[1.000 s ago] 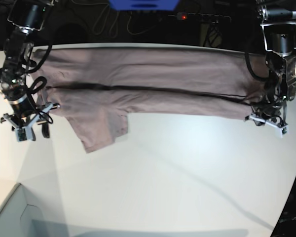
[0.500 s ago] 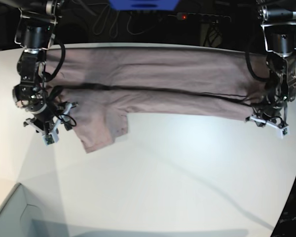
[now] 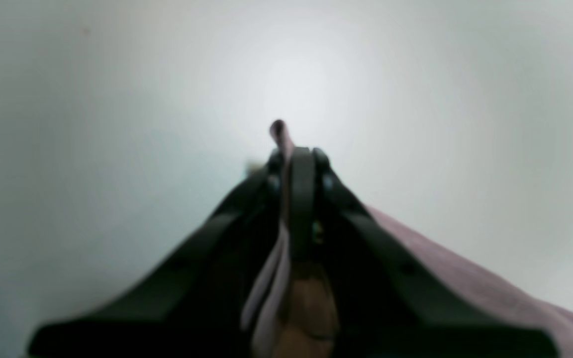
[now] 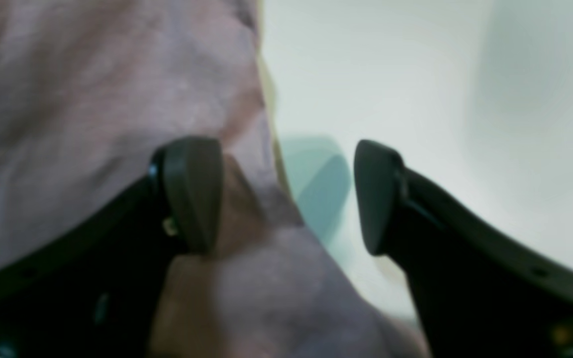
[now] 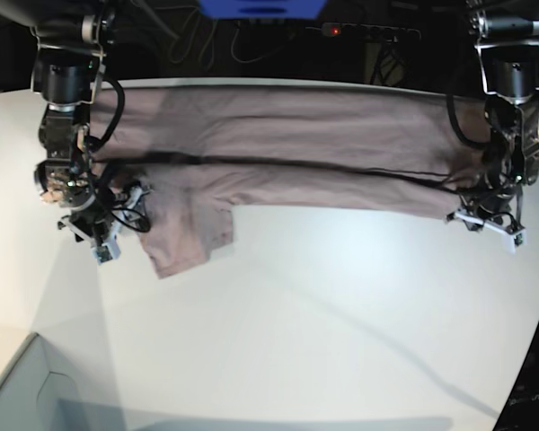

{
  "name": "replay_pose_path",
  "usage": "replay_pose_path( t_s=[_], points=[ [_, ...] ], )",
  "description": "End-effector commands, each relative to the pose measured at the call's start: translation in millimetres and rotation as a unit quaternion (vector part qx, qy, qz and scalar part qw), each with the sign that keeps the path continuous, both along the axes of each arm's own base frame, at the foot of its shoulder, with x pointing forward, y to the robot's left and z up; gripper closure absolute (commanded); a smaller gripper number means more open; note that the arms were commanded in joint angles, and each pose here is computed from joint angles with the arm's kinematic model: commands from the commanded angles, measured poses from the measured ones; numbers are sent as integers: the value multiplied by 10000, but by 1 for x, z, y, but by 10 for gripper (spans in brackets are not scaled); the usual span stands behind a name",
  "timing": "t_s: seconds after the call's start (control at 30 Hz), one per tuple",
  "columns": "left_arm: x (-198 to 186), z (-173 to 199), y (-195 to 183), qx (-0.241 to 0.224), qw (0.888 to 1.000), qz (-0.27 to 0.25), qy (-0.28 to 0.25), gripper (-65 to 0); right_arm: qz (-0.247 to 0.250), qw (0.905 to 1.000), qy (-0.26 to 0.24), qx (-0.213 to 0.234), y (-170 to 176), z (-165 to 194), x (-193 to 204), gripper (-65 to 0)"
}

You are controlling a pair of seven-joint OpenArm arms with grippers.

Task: Layout the t-shirt on the table in an organized manner, then fold the t-shirt properly
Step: 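Lower the folded hem with both grippers and smooth the fold flat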

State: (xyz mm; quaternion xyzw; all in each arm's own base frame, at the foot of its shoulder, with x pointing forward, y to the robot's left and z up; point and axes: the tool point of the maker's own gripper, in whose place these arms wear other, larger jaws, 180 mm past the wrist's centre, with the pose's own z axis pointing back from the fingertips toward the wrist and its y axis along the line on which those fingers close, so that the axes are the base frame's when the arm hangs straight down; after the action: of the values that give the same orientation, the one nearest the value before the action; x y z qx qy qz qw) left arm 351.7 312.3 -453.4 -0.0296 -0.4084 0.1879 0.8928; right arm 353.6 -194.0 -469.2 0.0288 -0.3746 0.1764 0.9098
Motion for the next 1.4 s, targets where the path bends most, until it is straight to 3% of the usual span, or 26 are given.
replay_pose_path(
  t_s=[0.0, 0.1, 0.23, 0.37, 0.5, 0.67, 0.87, 1.07, 1.37],
  points=[
    [23, 26, 8, 100, 9991, 39, -416, -9, 196, 9997, -162, 24, 9, 10, 11, -329],
    [28, 31, 8, 113, 9988, 34, -472, -9, 542, 9985, -97, -29, 28, 6, 9, -191],
    [39, 43, 9, 137, 9980, 22, -619, -9, 559, 9984, -54, -6, 32, 7, 18, 0],
    [47, 53, 7, 164, 9970, -15, -761, -9, 516, 9986, -128, -20, 26, 14, 32, 0],
    [57, 75, 3, 244, 9941, -112, -1048, -9, 168, 9975, -671, -129, -5, 52, 51, 0],
    [65, 95, 0, 312, 9908, -186, -1303, -9, 132, 9897, -1391, -302, -12, 103, 71, 0],
    [66, 98, -2, 299, 9903, -192, -1344, -9, 78, 9825, -1834, -324, -9, 134, 76, 0],
    [66, 98, 0, 307, 9902, -188, -1346, -9, -292, 9777, -2065, -245, -20, 146, 64, 0],
    [64, 97, 1, 317, 9905, -177, -1327, -9, -213, 9785, -2026, -335, -1, 136, 1, 0]
  ],
)
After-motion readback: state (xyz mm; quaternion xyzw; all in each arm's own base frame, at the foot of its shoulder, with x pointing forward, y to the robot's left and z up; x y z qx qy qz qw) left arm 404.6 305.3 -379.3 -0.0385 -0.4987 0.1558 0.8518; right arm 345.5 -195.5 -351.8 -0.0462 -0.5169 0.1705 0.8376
